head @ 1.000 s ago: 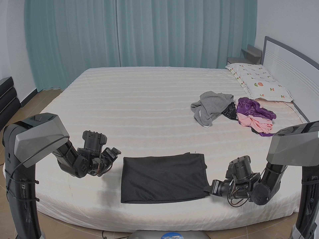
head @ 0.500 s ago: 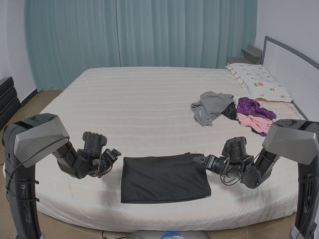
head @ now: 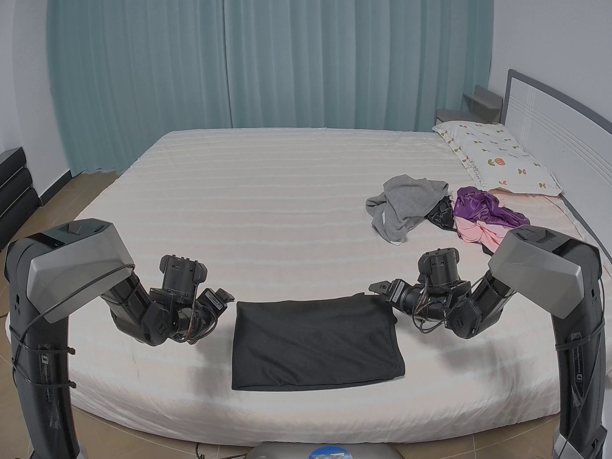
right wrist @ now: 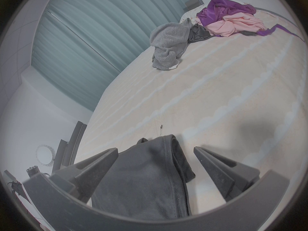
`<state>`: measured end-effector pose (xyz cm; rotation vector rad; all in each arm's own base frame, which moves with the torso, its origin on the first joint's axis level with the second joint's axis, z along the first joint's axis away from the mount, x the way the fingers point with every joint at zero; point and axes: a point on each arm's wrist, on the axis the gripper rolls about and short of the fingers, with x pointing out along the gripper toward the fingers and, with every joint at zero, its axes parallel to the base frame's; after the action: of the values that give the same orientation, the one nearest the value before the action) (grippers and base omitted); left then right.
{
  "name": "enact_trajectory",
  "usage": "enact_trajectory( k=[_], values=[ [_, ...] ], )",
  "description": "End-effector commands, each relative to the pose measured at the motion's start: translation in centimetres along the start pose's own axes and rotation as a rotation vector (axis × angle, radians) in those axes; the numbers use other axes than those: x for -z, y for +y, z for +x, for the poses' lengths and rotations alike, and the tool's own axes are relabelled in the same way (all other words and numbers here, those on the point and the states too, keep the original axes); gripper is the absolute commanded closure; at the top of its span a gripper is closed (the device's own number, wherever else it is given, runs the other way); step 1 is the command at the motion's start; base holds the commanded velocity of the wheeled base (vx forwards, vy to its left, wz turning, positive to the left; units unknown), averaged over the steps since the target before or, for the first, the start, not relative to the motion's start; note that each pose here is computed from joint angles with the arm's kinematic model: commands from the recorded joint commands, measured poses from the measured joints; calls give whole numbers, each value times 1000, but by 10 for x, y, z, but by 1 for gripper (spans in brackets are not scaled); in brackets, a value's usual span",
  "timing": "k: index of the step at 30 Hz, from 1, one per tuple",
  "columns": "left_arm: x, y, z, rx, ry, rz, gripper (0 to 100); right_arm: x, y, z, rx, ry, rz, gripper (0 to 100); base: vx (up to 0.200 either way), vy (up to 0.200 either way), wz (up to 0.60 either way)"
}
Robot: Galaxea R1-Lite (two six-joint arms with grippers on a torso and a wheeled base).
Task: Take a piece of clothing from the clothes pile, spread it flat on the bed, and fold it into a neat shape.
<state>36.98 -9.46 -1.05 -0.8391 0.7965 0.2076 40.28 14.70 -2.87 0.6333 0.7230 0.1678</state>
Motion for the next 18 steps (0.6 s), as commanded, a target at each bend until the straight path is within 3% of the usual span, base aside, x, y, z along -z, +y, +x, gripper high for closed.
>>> enact_trajectory(
  k=[1,8,9,18],
  values=[
    [0,1,1,-2,0,0,0,-2,0,10,-4,-1,0,0,0,0,0],
    [1,1,1,-4,-1,1,0,8,7,26,13,20,-15,0,0,0,0],
    [1,1,1,-4,-1,0,0,9,7,27,17,16,-18,100,0,0,0],
    [1,1,1,-5,-2,1,0,5,6,26,32,-13,-13,100,0,0,0]
  ],
)
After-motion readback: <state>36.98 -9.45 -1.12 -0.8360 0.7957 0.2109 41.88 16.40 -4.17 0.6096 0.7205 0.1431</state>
